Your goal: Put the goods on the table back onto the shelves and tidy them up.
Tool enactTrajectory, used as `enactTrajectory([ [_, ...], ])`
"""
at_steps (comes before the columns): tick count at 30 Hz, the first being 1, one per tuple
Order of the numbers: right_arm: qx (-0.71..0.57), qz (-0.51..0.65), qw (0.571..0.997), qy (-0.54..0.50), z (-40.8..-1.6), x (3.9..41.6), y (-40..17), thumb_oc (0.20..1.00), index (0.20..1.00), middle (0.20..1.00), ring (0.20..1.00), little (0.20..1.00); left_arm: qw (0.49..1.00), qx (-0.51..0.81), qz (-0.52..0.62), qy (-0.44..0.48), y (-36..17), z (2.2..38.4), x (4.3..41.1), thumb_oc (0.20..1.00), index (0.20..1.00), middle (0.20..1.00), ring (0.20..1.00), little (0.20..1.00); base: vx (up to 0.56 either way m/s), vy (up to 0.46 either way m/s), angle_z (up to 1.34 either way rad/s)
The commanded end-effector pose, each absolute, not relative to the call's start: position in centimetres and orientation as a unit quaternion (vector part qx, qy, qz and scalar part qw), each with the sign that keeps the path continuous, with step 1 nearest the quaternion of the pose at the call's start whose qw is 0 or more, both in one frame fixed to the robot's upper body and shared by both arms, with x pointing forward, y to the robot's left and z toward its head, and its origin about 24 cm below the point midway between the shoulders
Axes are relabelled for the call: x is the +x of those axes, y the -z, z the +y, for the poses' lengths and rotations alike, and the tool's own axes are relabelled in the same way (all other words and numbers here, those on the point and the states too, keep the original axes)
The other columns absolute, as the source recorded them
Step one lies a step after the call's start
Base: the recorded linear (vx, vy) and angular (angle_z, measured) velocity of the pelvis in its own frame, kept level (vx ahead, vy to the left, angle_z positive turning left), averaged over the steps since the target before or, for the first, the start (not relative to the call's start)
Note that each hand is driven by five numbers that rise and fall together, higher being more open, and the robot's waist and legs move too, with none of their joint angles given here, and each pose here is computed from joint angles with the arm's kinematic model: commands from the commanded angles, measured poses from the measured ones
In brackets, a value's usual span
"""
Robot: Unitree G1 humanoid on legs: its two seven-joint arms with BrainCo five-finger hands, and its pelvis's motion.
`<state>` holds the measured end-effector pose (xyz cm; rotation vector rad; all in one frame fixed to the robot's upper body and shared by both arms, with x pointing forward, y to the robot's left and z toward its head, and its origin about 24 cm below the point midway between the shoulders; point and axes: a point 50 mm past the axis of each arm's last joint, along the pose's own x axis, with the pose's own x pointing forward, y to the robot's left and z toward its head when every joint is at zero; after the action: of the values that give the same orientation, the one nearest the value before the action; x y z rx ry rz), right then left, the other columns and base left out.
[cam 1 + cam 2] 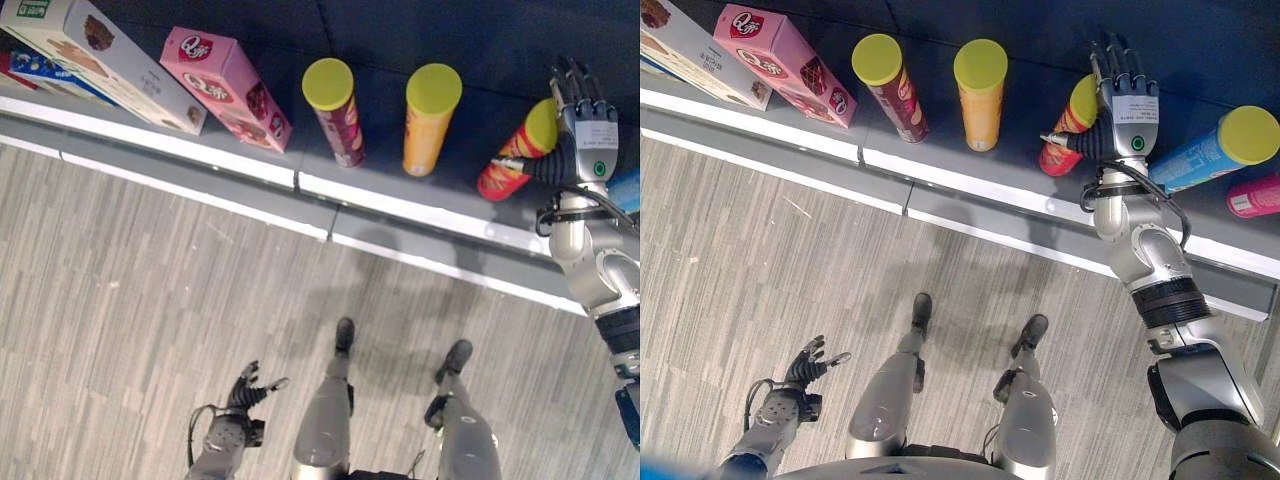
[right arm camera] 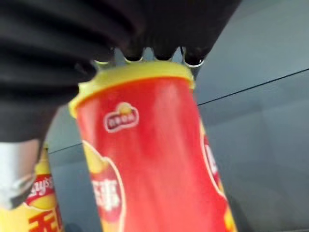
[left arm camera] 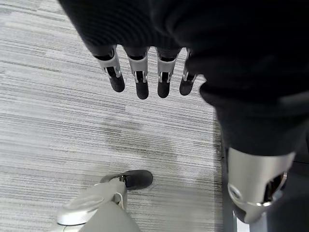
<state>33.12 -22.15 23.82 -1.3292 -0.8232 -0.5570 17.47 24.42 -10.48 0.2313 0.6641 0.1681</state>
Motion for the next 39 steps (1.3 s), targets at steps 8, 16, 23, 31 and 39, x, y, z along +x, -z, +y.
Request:
enactTrajectory([
  [8, -0.536, -0.452, 0.66, 0.271, -21.3, 30.5, -26.0, 1.0, 1.0, 1.0, 1.0, 1.0, 0.927, 0.122, 0.344, -0.09, 11.0, 24.8, 16.5, 1.0, 1.0, 1.0, 1.0, 1.0, 0.01, 0.003, 0.0],
  [16, -0.462, -0.428, 0.768, 0.117, -19.7, 28.1, -22.8, 1.0, 1.0, 1.0, 1.0, 1.0, 0.909, 0.158, 0.375, -0.093, 11.2, 26.5, 15.8, 1.0, 1.0, 1.0, 1.0, 1.0, 0.09, 0.02, -0.06],
  [23, -0.403, -0.271, 0.874, -0.005, -21.6, 26.0, -15.6, 1.0, 1.0, 1.0, 1.0, 1.0, 0.902, 0.164, 0.39, -0.079, 11.7, 26.5, 14.9, 1.0, 1.0, 1.0, 1.0, 1.0, 0.11, 0.072, -0.27],
  [31, -0.376, -0.181, 0.908, -0.028, -22.8, 24.5, -11.9, 1.0, 1.0, 1.0, 1.0, 1.0, 0.898, 0.161, 0.404, -0.07, 12.3, 25.9, 13.9, 1.0, 1.0, 1.0, 1.0, 1.0, 0.04, 0.05, -0.21],
  [39, -0.279, 0.015, 0.955, 0.1, -29.1, 20.8, -4.8, 1.0, 1.0, 1.0, 1.0, 1.0, 0.893, 0.136, 0.422, -0.072, 13.0, 25.1, 13.0, 1.0, 1.0, 1.0, 1.0, 1.0, 0.03, 0.045, -0.14],
])
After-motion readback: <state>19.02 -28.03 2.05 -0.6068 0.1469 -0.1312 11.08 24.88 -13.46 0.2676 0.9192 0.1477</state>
